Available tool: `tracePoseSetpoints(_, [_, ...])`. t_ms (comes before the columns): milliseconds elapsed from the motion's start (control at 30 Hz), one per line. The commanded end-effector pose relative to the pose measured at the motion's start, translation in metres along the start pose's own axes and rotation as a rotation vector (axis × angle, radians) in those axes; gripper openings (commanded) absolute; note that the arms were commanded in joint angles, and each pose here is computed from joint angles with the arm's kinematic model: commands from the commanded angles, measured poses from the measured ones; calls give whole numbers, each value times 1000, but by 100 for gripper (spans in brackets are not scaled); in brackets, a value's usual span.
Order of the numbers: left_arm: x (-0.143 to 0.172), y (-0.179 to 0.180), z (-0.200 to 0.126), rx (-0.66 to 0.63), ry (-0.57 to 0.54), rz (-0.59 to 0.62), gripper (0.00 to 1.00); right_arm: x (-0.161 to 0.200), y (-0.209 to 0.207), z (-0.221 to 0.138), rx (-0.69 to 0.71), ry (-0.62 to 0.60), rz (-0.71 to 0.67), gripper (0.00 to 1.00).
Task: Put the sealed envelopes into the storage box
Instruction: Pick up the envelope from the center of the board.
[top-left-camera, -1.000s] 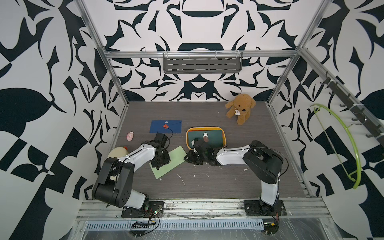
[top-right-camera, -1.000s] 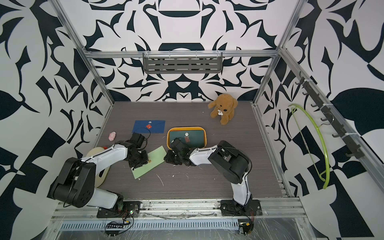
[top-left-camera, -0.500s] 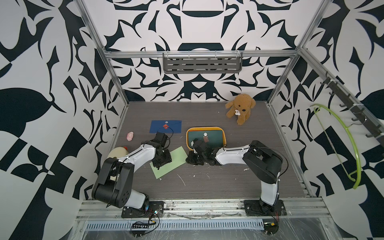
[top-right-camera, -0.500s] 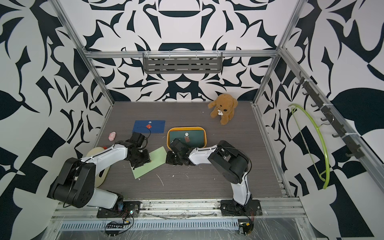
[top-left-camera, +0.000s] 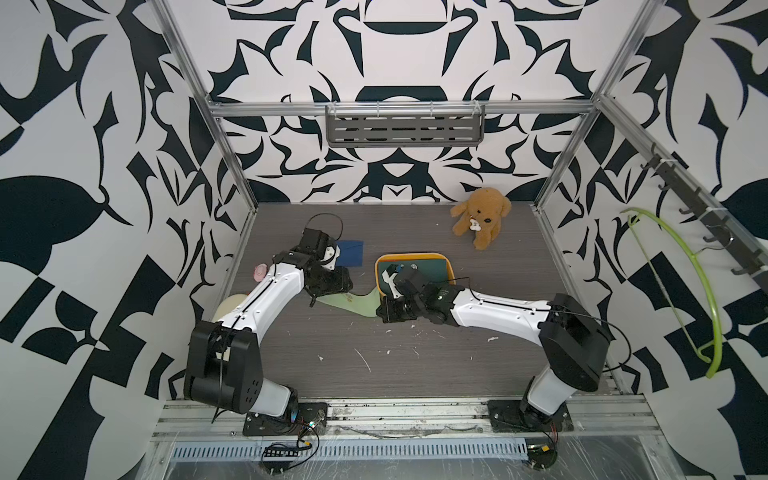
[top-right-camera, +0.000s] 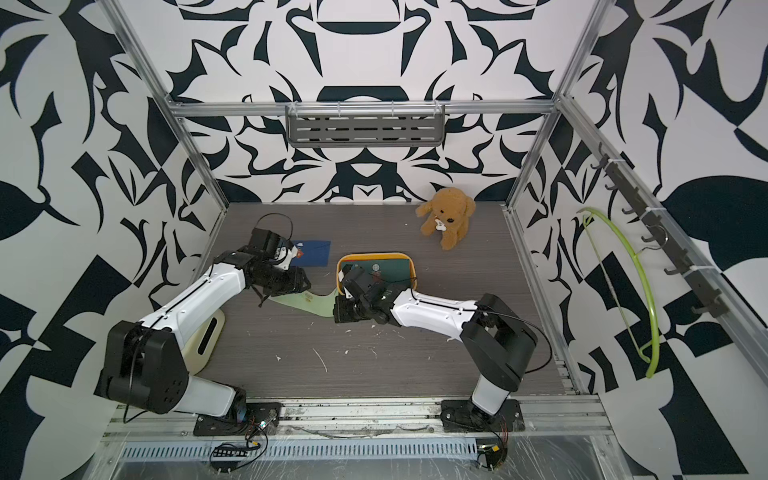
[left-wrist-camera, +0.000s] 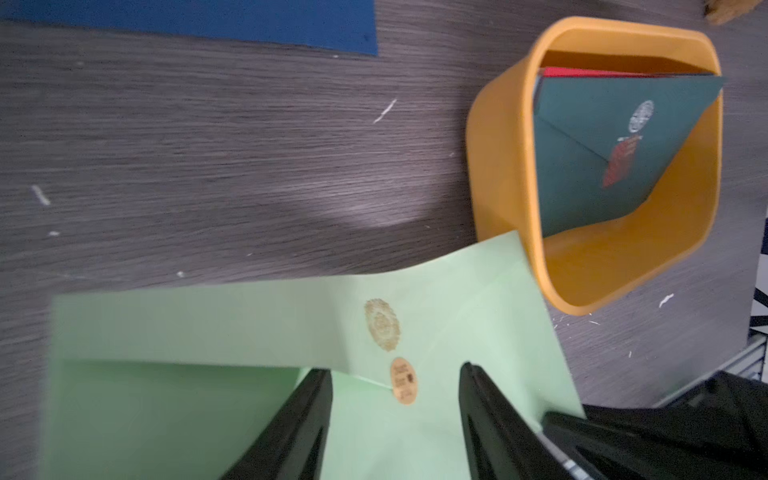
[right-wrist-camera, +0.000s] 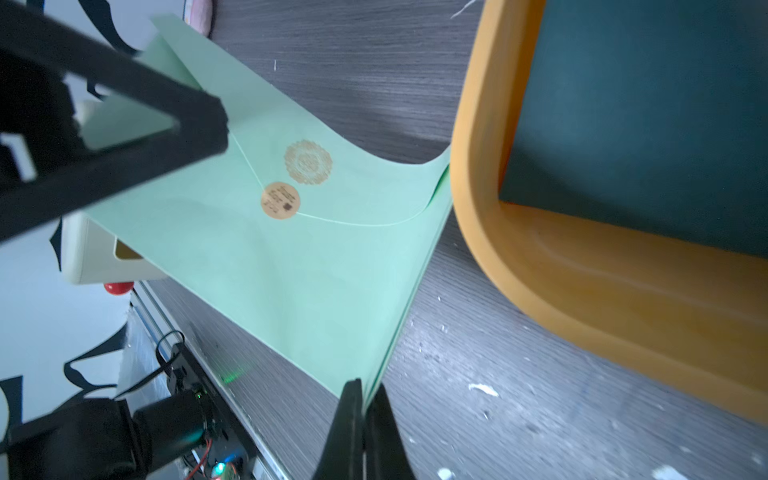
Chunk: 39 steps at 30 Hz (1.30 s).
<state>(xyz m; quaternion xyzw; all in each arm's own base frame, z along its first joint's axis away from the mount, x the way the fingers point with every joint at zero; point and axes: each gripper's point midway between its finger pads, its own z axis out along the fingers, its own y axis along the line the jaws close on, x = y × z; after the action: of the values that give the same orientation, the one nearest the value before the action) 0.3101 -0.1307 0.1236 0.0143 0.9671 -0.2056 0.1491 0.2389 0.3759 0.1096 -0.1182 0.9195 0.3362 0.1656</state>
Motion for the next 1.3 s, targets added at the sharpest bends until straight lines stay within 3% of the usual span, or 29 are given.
tracePoseSetpoints(0, [1,1,-18,89,-9,-101,57,-1,1,-10,37,2,-60,4])
tracePoseSetpoints(100, [11,-8,-21,215,18,-245,56,-7,-4,-4,67,-24,-22,4])
tracePoseSetpoints(233, [38,-12,-9,288,70,-367,56,-19,-10,13,92,-80,64,4])
tracePoseSetpoints(367, [69,12,-9,145,102,-394,55,-30,-14,25,120,-155,110,4])
tracePoseSetpoints(467, [72,39,-26,-35,11,-363,56,-31,-10,33,108,-153,102,4])
tracePoseSetpoints(633, [52,41,-47,-76,-113,-271,58,-21,19,40,44,-96,-30,4])
tracePoseSetpoints(867, [19,20,-50,-1,-108,-33,57,-16,61,-8,4,-120,-288,3])
tracePoseSetpoints(1067, [14,-25,-51,261,-138,224,57,-14,70,-58,-32,-128,-436,2])
tracePoseSetpoints(1167, [8,-38,-54,343,-180,272,59,-7,64,-75,-23,-89,-493,2])
tracePoseSetpoints(1267, [8,-61,-57,507,-190,318,60,-6,60,-92,-16,-74,-535,1])
